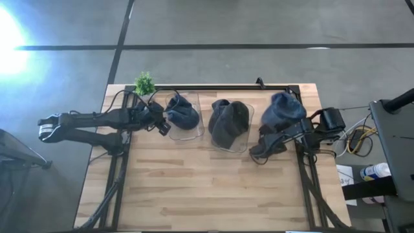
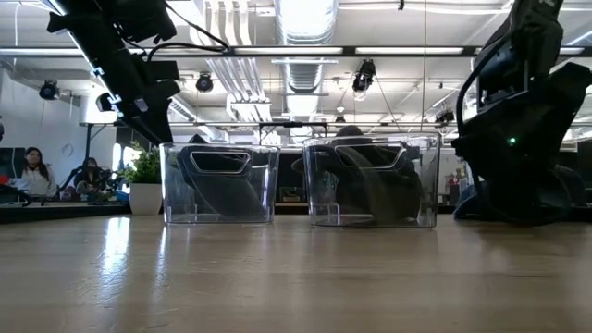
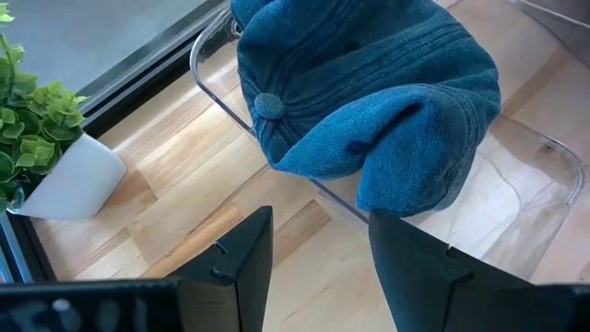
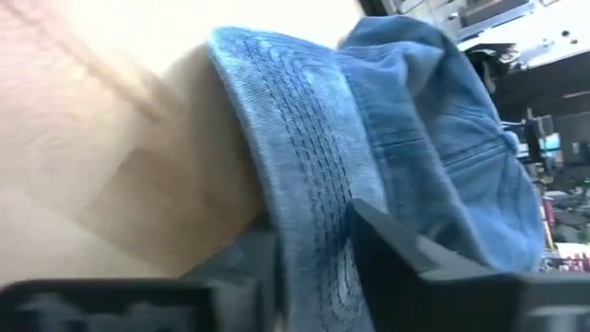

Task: Pick & Place hat
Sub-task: Put the blue cap into the left transparent bin

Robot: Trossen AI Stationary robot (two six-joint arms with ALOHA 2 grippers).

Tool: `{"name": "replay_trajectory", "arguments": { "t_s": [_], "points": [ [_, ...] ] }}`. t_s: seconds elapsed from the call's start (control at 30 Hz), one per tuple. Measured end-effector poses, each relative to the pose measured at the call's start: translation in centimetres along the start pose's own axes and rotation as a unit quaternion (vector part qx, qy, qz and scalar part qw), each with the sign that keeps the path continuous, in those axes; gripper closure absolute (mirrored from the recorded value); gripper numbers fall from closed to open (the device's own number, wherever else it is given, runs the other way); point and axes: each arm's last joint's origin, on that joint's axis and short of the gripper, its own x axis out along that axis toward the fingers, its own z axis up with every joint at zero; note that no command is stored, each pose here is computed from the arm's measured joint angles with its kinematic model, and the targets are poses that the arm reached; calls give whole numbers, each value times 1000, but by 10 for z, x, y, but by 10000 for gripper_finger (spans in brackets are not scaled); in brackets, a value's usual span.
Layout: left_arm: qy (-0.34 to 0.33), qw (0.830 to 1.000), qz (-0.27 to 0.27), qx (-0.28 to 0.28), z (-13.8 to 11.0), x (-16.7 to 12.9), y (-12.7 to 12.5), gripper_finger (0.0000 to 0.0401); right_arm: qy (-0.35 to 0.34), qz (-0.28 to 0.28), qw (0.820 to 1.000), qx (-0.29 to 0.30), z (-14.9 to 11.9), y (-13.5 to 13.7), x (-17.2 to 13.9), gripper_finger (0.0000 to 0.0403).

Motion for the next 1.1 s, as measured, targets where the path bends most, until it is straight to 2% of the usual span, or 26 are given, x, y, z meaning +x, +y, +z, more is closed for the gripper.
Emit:
{"name": "replay_trajectory", "arguments": {
  "t_s": [0.13,0.2,0.33,0.43,0.5,0.63,0.8,0.93,1.03,1.1],
  "points": [
    [-2,1000,-1,-1,0,0,0,227,-5,-12,1000,8,2,-2,1,355],
    [-5,1000,-3,-4,2,0,-1,227,-5,-12,1000,15,4,-4,-2,379],
    [-22,1000,-11,-4,13,-8,-2,227,4,-24,997,69,16,-19,-18,387],
    [-48,999,-23,-6,28,-20,-2,227,12,-31,991,129,25,-43,-40,390],
    [-70,997,-33,-9,41,-32,-2,227,4,-14,985,174,34,-63,-60,391],
    [-111,992,-56,-27,65,-59,2,227,-2,126,956,264,55,-105,-100,391],
    [-115,987,-114,-22,80,-87,7,227,-7,278,893,353,73,-171,-147,391],
    [-71,985,-155,-4,76,-92,8,227,36,380,852,358,77,-217,-168,391],
    [-38,983,-177,-6,70,-90,5,227,67,441,825,347,78,-238,-179,391],
    [-16,982,-188,1,64,-87,2,227,116,491,801,322,77,-250,-185,391]
  ]
}}
